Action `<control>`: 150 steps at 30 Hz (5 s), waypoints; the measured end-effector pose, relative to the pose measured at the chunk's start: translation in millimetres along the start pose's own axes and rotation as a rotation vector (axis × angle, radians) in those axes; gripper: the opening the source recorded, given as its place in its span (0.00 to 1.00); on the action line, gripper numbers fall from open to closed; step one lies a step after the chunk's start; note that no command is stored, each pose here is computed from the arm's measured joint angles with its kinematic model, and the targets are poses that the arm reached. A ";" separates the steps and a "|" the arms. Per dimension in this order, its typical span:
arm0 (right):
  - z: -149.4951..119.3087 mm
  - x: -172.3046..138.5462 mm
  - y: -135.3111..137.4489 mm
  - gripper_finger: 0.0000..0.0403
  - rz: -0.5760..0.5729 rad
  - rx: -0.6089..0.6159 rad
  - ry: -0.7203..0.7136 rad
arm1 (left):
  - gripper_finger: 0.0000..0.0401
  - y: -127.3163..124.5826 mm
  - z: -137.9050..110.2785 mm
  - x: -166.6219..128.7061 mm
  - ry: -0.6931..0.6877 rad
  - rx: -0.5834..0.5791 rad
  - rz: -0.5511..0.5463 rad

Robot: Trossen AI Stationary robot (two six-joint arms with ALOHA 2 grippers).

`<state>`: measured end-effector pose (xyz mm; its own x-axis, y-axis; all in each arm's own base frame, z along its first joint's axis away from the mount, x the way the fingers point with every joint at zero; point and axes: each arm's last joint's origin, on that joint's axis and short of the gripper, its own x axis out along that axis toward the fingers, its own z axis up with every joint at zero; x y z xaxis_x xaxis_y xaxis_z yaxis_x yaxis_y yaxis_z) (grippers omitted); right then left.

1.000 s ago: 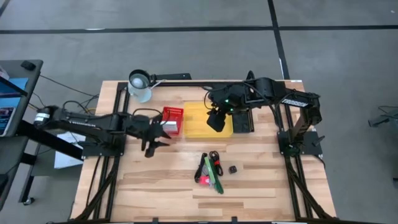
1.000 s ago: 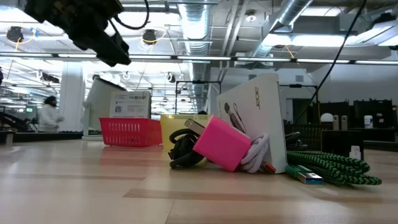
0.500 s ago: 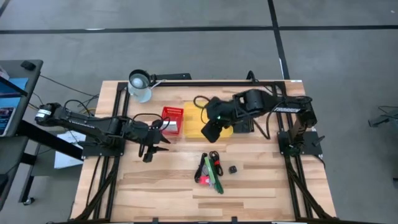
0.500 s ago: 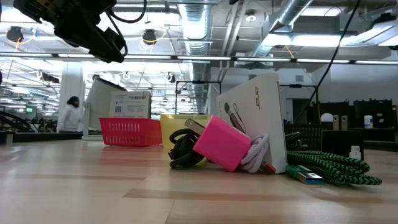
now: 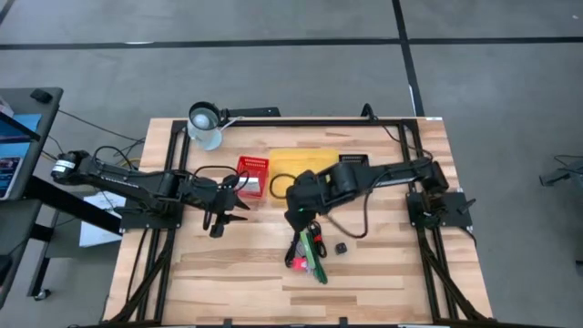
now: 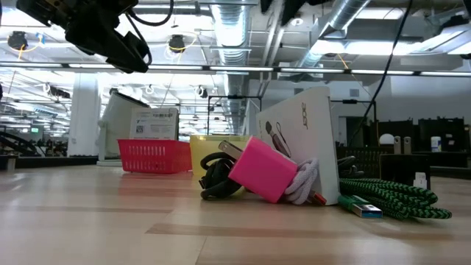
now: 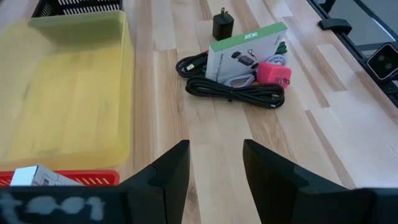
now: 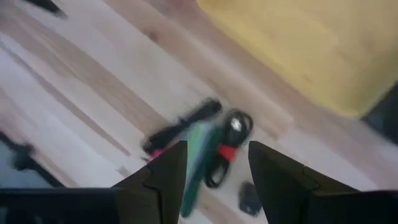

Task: Pick and place items into bin
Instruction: Put the card reader box into the red bin

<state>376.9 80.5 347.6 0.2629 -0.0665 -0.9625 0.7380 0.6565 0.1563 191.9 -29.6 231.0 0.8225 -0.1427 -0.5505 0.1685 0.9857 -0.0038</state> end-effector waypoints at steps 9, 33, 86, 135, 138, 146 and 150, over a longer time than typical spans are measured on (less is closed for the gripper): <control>-16.1 37.4 24.5 0.41 -0.046 0.016 0.061 | 0.35 0.0 -0.5 0.0 0.006 0.000 0.000; -48.5 42.4 44.6 0.41 -0.039 0.123 0.056 | 0.35 0.0 -4.1 0.0 0.042 0.013 -0.001; -35.5 -194.0 -154.5 0.18 -0.121 -0.678 -0.630 | 0.35 -5.3 156.6 86.0 0.481 0.774 -0.166; -26.4 -194.7 -165.4 0.18 -0.171 -0.779 -0.608 | 0.35 -25.8 161.9 200.9 0.557 0.937 -0.305; -26.4 -194.7 -165.4 0.18 -0.171 -0.779 -0.608 | 0.35 -30.2 159.6 203.1 0.572 0.939 -0.304; -26.4 -194.7 -165.4 0.18 -0.170 -0.780 -0.608 | 0.35 -32.4 150.5 209.2 0.630 0.929 -0.310; -26.4 -194.6 -165.4 0.18 -0.170 -0.780 -0.607 | 0.35 -32.6 151.2 209.7 0.619 0.935 -0.313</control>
<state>187.3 4.7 503.3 0.6252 -0.4346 -0.6482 0.2388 0.8973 -0.3712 441.0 -105.2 241.9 0.3113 -0.0455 -0.9492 0.8648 0.4277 0.2631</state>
